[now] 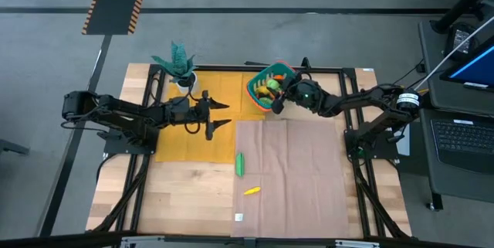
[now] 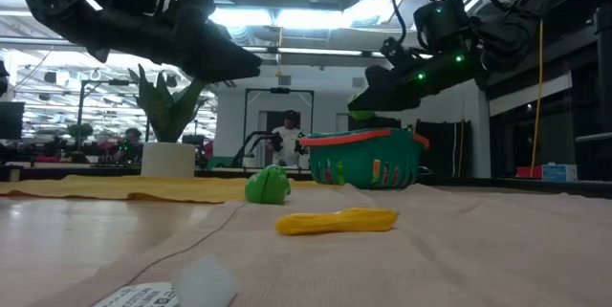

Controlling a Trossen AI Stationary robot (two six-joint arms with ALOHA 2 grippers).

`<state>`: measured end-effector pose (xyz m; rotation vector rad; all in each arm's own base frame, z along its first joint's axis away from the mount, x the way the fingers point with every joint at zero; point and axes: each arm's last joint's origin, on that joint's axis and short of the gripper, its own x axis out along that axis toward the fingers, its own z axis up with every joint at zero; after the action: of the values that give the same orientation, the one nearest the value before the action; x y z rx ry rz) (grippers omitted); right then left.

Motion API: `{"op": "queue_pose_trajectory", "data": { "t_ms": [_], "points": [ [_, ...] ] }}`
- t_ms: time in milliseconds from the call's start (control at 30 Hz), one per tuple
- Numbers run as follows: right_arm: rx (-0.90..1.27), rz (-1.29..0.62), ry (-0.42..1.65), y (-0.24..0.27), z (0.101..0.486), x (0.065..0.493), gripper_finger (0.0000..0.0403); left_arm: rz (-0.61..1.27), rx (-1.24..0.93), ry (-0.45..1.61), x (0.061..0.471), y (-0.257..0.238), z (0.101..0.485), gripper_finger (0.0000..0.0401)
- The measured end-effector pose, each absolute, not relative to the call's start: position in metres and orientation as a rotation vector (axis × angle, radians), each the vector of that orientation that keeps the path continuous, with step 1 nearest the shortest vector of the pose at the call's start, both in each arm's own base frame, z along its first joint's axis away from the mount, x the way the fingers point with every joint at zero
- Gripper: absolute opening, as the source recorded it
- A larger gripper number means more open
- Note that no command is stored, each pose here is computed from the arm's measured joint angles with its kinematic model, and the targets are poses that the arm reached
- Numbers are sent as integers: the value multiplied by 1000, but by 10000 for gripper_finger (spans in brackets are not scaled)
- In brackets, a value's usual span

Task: Pick and placing Produce into tupperware
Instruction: Put the cabbage into the basket

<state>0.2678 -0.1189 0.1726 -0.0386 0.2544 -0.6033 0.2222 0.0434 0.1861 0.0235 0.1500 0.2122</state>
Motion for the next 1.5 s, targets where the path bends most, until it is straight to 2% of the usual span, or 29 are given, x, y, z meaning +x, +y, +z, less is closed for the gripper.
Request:
{"op": "queue_pose_trajectory", "data": {
  "t_ms": [367,833,1033,1500],
  "points": [
    [-1,-516,508,-128,213,302,193,211,23,151,222,44,186,256],
    [88,-450,811,-133,270,306,193,212,24,152,222,44,186,256],
    [125,-406,822,-135,286,305,193,212,24,152,222,44,186,256],
    [153,-453,826,-153,276,296,193,212,23,157,222,44,185,256]
  ]
}}
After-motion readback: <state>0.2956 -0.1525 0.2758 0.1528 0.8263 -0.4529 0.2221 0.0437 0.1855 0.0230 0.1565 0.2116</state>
